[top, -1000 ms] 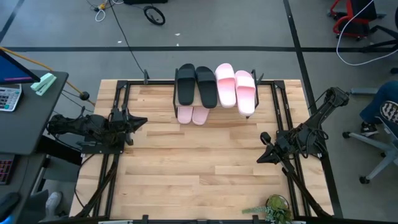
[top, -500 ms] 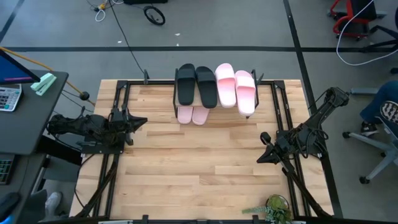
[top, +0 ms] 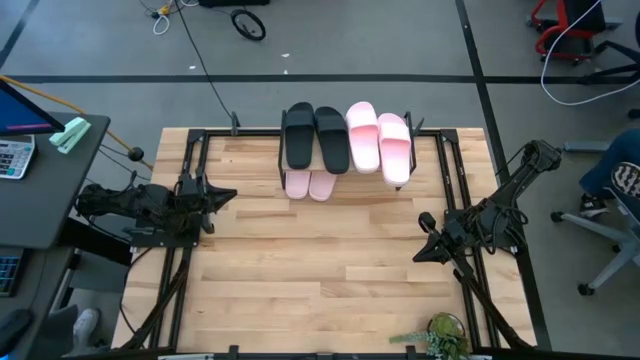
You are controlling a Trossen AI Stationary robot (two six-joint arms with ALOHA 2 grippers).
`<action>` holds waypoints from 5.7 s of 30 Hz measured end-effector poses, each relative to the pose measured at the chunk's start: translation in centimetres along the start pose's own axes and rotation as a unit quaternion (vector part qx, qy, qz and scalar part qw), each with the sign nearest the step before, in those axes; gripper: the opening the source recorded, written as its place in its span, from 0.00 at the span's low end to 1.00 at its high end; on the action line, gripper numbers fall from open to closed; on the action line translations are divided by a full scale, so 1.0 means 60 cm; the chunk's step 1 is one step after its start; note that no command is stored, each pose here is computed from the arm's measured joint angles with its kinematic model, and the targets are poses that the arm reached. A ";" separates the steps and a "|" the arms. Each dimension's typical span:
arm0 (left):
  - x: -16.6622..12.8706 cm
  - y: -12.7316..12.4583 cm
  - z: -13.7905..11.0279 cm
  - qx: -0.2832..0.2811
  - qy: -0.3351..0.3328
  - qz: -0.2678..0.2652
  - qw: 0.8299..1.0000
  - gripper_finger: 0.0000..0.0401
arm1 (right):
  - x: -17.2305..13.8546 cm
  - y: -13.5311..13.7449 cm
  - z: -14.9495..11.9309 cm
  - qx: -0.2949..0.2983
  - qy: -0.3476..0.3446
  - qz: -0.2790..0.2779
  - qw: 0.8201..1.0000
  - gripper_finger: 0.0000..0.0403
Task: Pick and place slides into the shelf
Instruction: Return to Home Position
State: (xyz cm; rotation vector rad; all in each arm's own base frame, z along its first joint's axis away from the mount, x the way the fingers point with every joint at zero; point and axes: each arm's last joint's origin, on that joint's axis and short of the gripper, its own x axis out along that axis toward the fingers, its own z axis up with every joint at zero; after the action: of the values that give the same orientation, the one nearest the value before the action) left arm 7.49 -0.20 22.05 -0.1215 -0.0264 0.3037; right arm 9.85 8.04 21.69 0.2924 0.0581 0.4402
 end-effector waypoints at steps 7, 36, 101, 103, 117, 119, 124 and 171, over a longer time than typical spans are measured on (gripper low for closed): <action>0.000 0.000 0.000 0.000 0.000 0.000 1.000 0.09 | 0.000 0.000 0.000 0.000 0.000 0.000 1.000 0.02; 0.000 0.000 0.000 0.000 0.000 0.000 1.000 0.09 | 0.000 0.000 0.000 0.000 0.000 0.000 1.000 0.02; 0.000 0.000 0.000 0.000 0.000 0.000 1.000 0.09 | 0.000 0.000 0.000 0.000 0.000 0.000 1.000 0.02; 0.000 0.000 0.000 0.000 0.000 0.000 1.000 0.08 | 0.000 0.000 0.000 0.000 0.000 0.000 1.000 0.02; 0.000 0.000 0.000 0.000 0.000 0.000 1.000 0.09 | 0.000 0.000 0.000 0.000 0.000 0.000 1.000 0.02; 0.000 0.000 0.000 0.000 0.000 0.000 1.000 0.09 | 0.000 0.000 0.000 0.000 0.000 0.000 1.000 0.02; 0.000 0.000 0.000 0.000 0.000 0.000 1.000 0.07 | 0.000 0.000 0.000 0.000 0.000 0.000 1.000 0.02; 0.000 0.000 0.000 0.000 0.000 0.000 1.000 0.06 | 0.000 0.000 0.000 0.000 0.000 0.000 1.000 0.02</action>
State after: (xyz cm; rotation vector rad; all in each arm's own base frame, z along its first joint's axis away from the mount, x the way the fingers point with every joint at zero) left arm 7.49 -0.20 22.06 -0.1220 -0.0267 0.3037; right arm 9.85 8.04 21.69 0.2924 0.0580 0.4399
